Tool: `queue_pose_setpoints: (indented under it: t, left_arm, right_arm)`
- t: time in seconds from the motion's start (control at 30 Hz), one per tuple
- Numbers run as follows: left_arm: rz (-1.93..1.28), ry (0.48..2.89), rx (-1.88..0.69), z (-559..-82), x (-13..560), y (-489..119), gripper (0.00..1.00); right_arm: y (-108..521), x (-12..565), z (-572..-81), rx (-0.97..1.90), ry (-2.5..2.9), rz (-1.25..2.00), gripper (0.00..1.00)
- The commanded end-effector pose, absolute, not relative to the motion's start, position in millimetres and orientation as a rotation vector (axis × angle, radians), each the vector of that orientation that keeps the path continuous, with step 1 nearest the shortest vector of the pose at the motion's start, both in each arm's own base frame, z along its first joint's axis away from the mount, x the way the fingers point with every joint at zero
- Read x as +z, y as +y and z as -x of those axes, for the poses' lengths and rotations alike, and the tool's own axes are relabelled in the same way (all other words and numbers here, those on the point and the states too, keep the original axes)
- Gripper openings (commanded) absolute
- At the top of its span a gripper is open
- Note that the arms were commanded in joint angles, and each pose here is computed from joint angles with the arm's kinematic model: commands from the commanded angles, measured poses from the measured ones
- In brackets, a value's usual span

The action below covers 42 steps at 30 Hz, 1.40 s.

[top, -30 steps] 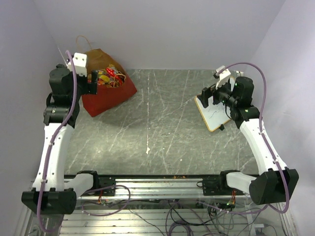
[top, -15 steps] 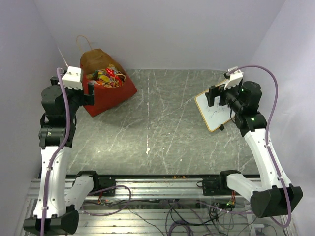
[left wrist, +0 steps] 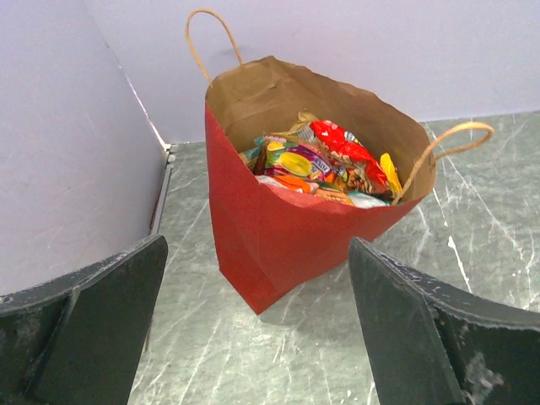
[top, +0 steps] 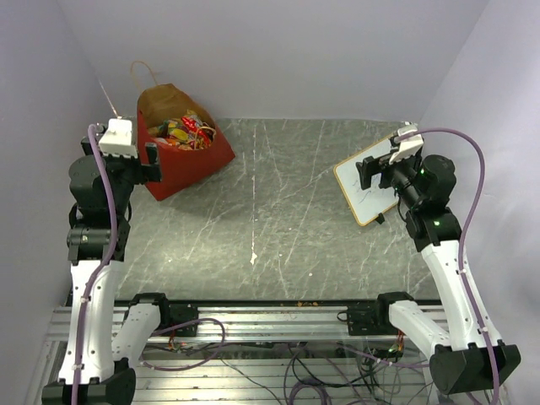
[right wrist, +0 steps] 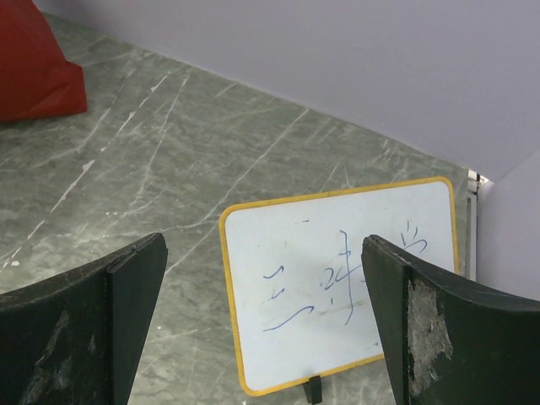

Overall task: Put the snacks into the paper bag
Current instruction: Reset both arms

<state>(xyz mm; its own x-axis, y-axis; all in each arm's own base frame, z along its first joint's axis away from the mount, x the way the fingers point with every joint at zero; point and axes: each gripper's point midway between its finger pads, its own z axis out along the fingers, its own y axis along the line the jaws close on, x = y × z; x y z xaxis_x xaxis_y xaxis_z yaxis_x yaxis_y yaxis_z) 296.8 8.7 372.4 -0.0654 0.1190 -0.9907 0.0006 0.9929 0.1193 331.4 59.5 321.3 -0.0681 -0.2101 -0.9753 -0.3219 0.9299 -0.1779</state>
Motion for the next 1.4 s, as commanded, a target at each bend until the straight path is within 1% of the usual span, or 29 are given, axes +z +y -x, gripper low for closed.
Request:
queue_pose_setpoints:
  t: [0.0,0.13,0.37,0.53,1.37]
  left_arm:
    - [-0.040,1.582,0.089,-300,401,12,0.99]
    - [-0.088,1.610,0.038,-298,387,4,0.99]
    - [-0.092,1.648,0.092,-295,366,12,0.99]
    - [-0.104,1.658,0.072,-295,354,9,0.99]
    - [-0.097,1.642,0.077,-287,354,12,0.99]
  right_arm:
    - [56,318,-334,0.097,1.639,0.362,1.00]
    - [56,312,-326,0.077,1.640,0.411,1.00]
    - [61,309,-321,0.116,1.661,0.443,1.00]
    - [56,309,-320,0.093,1.670,0.445,1.00]
    - [40,305,-321,0.004,1.672,0.415,1.00]
